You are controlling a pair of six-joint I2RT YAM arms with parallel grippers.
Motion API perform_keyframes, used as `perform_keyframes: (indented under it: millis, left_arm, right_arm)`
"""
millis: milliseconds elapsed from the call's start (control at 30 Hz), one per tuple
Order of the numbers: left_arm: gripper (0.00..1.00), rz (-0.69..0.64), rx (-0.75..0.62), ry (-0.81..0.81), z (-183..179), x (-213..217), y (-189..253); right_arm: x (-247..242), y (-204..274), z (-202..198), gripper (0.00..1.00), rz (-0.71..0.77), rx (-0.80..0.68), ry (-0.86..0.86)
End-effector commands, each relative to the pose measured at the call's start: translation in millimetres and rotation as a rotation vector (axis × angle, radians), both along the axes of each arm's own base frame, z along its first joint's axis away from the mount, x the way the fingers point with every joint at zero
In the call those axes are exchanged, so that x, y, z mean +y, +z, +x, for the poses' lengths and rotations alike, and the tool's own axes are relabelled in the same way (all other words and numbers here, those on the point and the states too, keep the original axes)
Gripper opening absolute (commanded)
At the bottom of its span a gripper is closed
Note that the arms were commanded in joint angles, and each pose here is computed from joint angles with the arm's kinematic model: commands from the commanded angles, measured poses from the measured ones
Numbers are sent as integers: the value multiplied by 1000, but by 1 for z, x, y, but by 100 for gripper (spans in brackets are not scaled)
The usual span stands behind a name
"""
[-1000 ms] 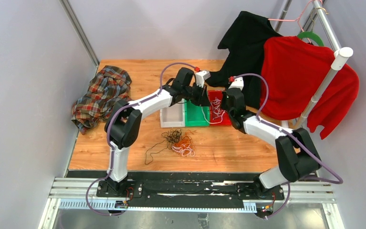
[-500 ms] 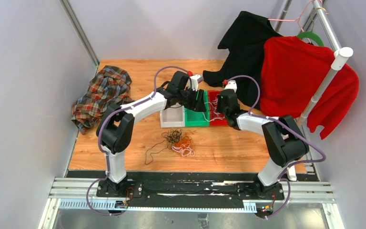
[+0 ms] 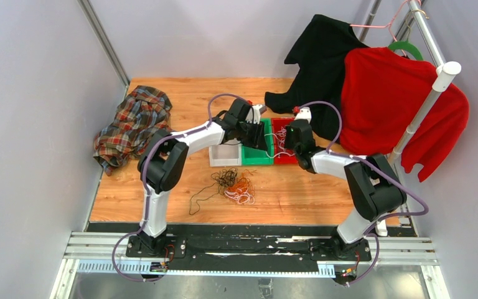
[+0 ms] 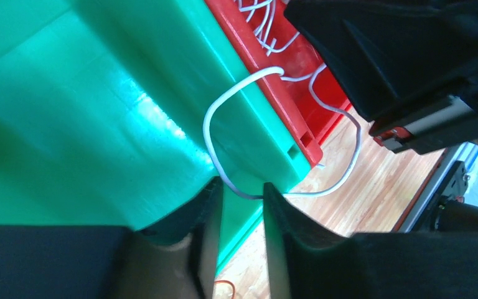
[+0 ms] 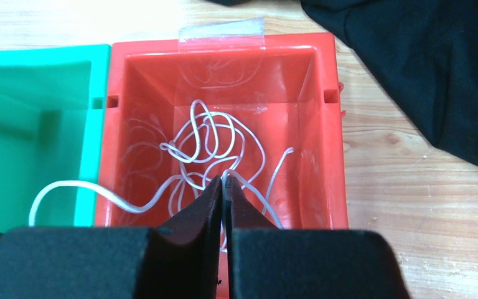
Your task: Untangle the cables
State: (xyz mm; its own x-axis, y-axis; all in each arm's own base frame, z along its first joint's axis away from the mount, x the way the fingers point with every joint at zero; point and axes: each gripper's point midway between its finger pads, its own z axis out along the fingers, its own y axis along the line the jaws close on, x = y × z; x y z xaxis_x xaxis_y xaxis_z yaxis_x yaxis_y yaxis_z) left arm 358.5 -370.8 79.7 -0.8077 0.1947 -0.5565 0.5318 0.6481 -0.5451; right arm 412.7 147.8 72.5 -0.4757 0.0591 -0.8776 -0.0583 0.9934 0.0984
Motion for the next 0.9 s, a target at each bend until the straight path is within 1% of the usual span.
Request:
perform_keyframes:
  millis: [0,67,133,233,267,433,500,533,667,800,867]
  left_arm:
    - [17,-95,-46,0,12,-13,29]
    - [7,-131,-60,-4,12,-16,41]
    - [1,-163,-77,-15,9,-18,53]
    - [1,-214,-101,-35,6,-22,73]
    - [1,-223,-105,-41,4,-22,78]
    - [1,-242,-147,-56,9,-32,95]
    - [1,-247,-160,-60,13,-40,99]
    - [1,-251,-167,-64,15,-45,101]
    - [1,-230,-193,-91,22,-66,96]
    - [1,-169,-216,-94,38,-81,78]
    - [1,-118,-233,-85,48,-84,62]
  right_arm:
    - [0,28,5,5,48,-76,7]
    - [1,36,5,6,53,-94,14]
    - [3,46,5,9,60,-116,25]
    - [4,59,5,15,73,-143,33]
    - [4,64,5,19,77,-152,34]
    - [1,75,3,46,108,-168,35]
    - [-2,77,2,54,122,-167,24]
    - [-5,78,0,57,131,-168,17]
    - [-21,86,-9,64,144,-188,-34]
    - [-49,94,-25,63,133,-214,-143]
    - [-65,97,-35,62,128,-228,-200]
